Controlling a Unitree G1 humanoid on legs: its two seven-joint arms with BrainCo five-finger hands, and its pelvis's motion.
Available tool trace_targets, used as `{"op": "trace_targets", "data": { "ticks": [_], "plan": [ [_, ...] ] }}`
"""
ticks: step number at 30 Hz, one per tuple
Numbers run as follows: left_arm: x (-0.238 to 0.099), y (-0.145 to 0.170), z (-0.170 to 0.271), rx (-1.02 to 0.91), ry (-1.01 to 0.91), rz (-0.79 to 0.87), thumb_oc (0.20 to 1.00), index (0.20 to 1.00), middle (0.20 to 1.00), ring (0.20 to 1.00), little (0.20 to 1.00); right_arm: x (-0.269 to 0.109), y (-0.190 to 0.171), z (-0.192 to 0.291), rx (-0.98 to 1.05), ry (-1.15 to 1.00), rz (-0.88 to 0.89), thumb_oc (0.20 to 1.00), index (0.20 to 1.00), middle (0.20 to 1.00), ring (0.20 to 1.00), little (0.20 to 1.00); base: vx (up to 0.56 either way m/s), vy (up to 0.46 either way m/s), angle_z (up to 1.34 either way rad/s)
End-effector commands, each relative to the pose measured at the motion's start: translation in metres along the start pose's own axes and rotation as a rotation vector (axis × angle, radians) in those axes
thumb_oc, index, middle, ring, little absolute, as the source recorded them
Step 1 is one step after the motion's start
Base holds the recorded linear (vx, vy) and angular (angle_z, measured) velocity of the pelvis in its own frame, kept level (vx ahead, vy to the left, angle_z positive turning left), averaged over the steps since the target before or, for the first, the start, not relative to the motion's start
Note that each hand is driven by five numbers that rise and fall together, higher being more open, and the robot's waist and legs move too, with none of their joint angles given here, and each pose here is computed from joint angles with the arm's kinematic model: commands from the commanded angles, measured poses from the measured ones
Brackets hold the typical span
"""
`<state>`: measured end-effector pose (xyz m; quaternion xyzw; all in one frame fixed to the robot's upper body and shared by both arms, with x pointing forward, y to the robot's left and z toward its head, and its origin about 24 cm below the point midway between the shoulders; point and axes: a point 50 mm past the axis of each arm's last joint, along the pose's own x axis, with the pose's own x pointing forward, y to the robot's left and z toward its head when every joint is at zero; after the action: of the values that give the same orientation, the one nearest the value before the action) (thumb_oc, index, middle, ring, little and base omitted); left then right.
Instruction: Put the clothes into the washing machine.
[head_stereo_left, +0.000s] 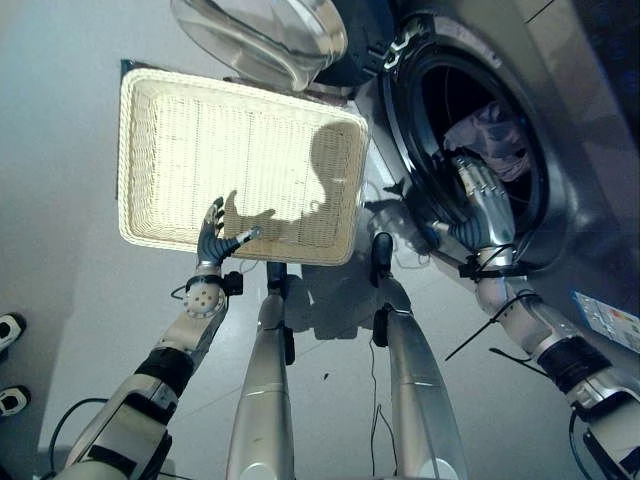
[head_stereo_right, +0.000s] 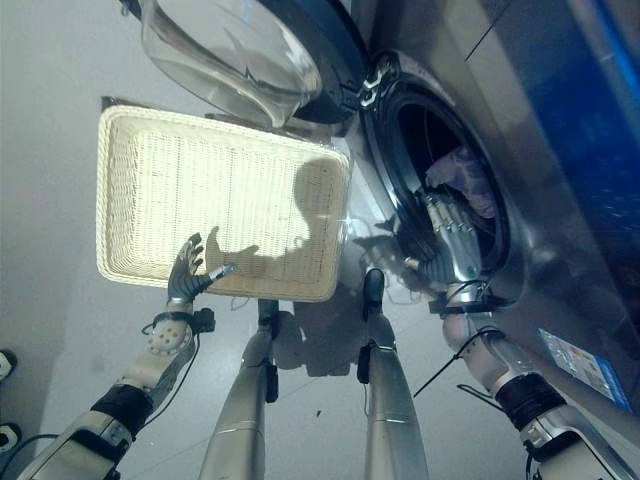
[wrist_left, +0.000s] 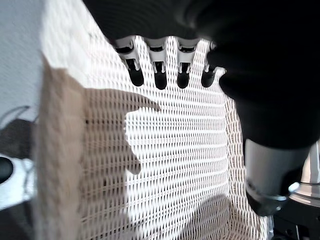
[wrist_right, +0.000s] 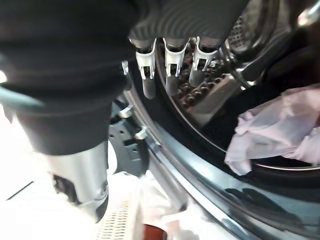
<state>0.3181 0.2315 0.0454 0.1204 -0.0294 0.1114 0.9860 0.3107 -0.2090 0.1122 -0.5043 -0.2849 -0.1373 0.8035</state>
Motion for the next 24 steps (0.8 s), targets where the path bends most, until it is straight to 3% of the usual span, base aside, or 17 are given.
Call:
{"op": "trace_targets", "data": {
  "ticks": [1, 5, 9, 12, 13, 15, 18, 20, 22, 24],
  "plan": [
    [-0.012, -0.004, -0.013, 0.014, 0.019, -0.046, 1.0, 1.0, 1.0, 1.0, 1.0, -0.005, -0.005, 0.009, 0.052, -0.105, 0.04, 1.0, 1.0, 1.0, 1.0, 1.0, -0.03, -0.003, 0.04],
    [-0.035, 0.0, -0.046, 0.093, 0.144, -0.101, 1.0, 1.0, 1.0, 1.0, 1.0, -0.033, 0.01, 0.001, 0.122, -0.036, 0.188, 1.0, 1.0, 1.0, 1.0, 1.0, 0.0, 0.022, 0.0],
    [-0.062, 0.011, -0.082, 0.15, 0.321, -0.138, 1.0, 1.0, 1.0, 1.0, 1.0, -0.079, 0.033, -0.014, 0.264, 0.189, 0.353, 1.0, 1.0, 1.0, 1.0, 1.0, 0.07, 0.048, 0.08],
    [-0.088, 0.017, -0.107, 0.195, 0.451, -0.176, 1.0, 1.0, 1.0, 1.0, 1.0, -0.122, 0.052, -0.029, 0.431, 0.486, 0.496, 1.0, 1.0, 1.0, 1.0, 1.0, 0.12, 0.008, 0.02],
    [-0.089, 0.017, -0.108, 0.197, 0.457, -0.178, 1.0, 1.0, 1.0, 1.0, 1.0, -0.125, 0.053, -0.03, 0.435, 0.498, 0.503, 1.0, 1.0, 1.0, 1.0, 1.0, 0.14, 0.016, -0.03],
    [-0.119, 0.022, -0.133, 0.211, 0.603, -0.211, 1.0, 1.0, 1.0, 1.0, 1.0, -0.178, 0.067, -0.045, 0.485, 0.78, 0.638, 1.0, 1.0, 1.0, 1.0, 1.0, 0.16, 0.021, 0.0],
    [-0.135, 0.022, -0.144, 0.241, 0.676, -0.242, 1.0, 1.0, 1.0, 1.0, 1.0, -0.211, 0.072, -0.054, 0.53, 0.967, 0.686, 1.0, 1.0, 1.0, 1.0, 1.0, 0.13, 0.014, -0.04],
    [-0.162, 0.022, -0.161, 0.25, 0.802, -0.272, 1.0, 1.0, 1.0, 1.0, 1.0, -0.27, 0.074, -0.063, 0.589, 1.308, 0.727, 1.0, 1.0, 1.0, 1.0, 1.0, 0.22, 0.037, 0.06],
    [-0.18, 0.023, -0.171, 0.238, 0.879, -0.271, 1.0, 1.0, 1.0, 1.0, 1.0, -0.307, 0.071, -0.061, 0.573, 1.492, 0.761, 1.0, 1.0, 1.0, 1.0, 1.0, 0.18, 0.054, 0.11],
    [-0.189, 0.024, -0.175, 0.239, 0.916, -0.278, 1.0, 1.0, 1.0, 1.0, 1.0, -0.322, 0.068, -0.06, 0.57, 1.587, 0.77, 1.0, 1.0, 1.0, 1.0, 1.0, 0.09, 0.038, -0.03]
  ]
}}
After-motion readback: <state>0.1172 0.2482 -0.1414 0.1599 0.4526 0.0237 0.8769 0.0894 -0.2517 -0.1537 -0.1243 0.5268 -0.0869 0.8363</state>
